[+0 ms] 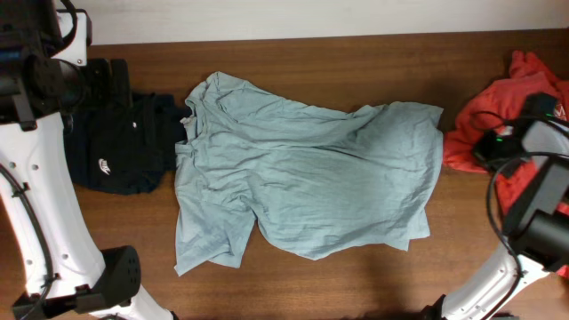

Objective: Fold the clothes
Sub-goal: 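Release the shirt and withdraw both grippers to the sides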

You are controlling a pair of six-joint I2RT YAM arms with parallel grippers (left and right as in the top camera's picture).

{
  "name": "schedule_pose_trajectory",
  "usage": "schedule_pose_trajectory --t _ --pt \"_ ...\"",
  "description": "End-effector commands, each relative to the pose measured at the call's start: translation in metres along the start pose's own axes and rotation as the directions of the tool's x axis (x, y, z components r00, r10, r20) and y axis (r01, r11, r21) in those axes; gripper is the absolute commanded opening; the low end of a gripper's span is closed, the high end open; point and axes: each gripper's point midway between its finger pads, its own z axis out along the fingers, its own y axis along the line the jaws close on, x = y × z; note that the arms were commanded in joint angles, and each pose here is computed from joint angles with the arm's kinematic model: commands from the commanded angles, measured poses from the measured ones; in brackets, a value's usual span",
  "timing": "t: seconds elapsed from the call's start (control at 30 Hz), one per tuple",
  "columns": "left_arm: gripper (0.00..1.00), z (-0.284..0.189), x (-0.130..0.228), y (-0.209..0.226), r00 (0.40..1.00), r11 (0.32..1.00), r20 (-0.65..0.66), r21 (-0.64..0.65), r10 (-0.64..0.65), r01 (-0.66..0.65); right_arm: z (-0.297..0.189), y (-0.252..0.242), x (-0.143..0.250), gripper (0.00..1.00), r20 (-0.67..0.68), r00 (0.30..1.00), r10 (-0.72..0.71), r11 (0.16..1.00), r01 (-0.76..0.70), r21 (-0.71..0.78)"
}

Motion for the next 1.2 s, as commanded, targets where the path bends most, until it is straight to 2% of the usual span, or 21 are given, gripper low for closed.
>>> schedule_pose_trajectory --t 0.0,0.13,0.37,0.43,0.53,0.6,0.8,1.0,1.17 --pt "0.99 -0.011 -0.001 0.0 0.999 1.0 0.03 0.01 -0.018 0.018 0.002 -0.06 -0.02 0.04 0.021 0.992 0.125 0.987 -0.126 0.102" --pt "0.99 -0.011 -0.001 0.0 0.999 1.0 0.03 0.01 -0.018 0.018 -0.024 -0.07 -0.044 0.04 0.042 0.98 0.196 0.98 -0.197 0.005" --pt "0.99 -0.011 -0.001 0.0 0.999 1.0 0.03 0.009 -0.018 0.018 -0.094 -0.086 -0.079 0.04 0.083 0.958 0.273 0.96 -0.267 -0.08" --pt "0.99 -0.011 -0.001 0.0 0.999 1.0 0.03 0.009 -0.018 0.018 -0.116 -0.073 -0.084 0.04 0.077 0.963 0.258 0.956 -0.244 -0.16" --pt "0.99 -0.011 -0.001 0.0 0.999 1.0 0.03 0.009 -0.018 0.018 -0.143 -0.035 -0.082 0.04 0.059 0.985 0.163 0.938 -0.136 -0.318" --pt "0.99 -0.011 -0.001 0.0 0.999 1.0 0.03 0.009 -0.018 0.018 -0.145 -0.016 -0.075 0.04 0.041 0.992 0.12 0.931 -0.098 -0.353" --pt "0.99 -0.011 -0.001 0.0 0.999 1.0 0.03 0.009 -0.018 0.018 -0.118 0.036 -0.046 0.04 -0.004 0.998 -0.058 0.951 0.054 -0.305" --pt "0.99 -0.011 -0.001 0.0 0.999 1.0 0.03 0.009 -0.018 0.018 -0.065 0.063 -0.02 0.05 -0.009 0.977 -0.213 0.973 0.211 -0.092" --pt "0.99 -0.012 -0.001 0.0 0.999 1.0 0.031 0.009 -0.018 0.018 -0.018 0.053 0.0 0.05 -0.024 0.973 -0.23 0.971 0.231 0.054"
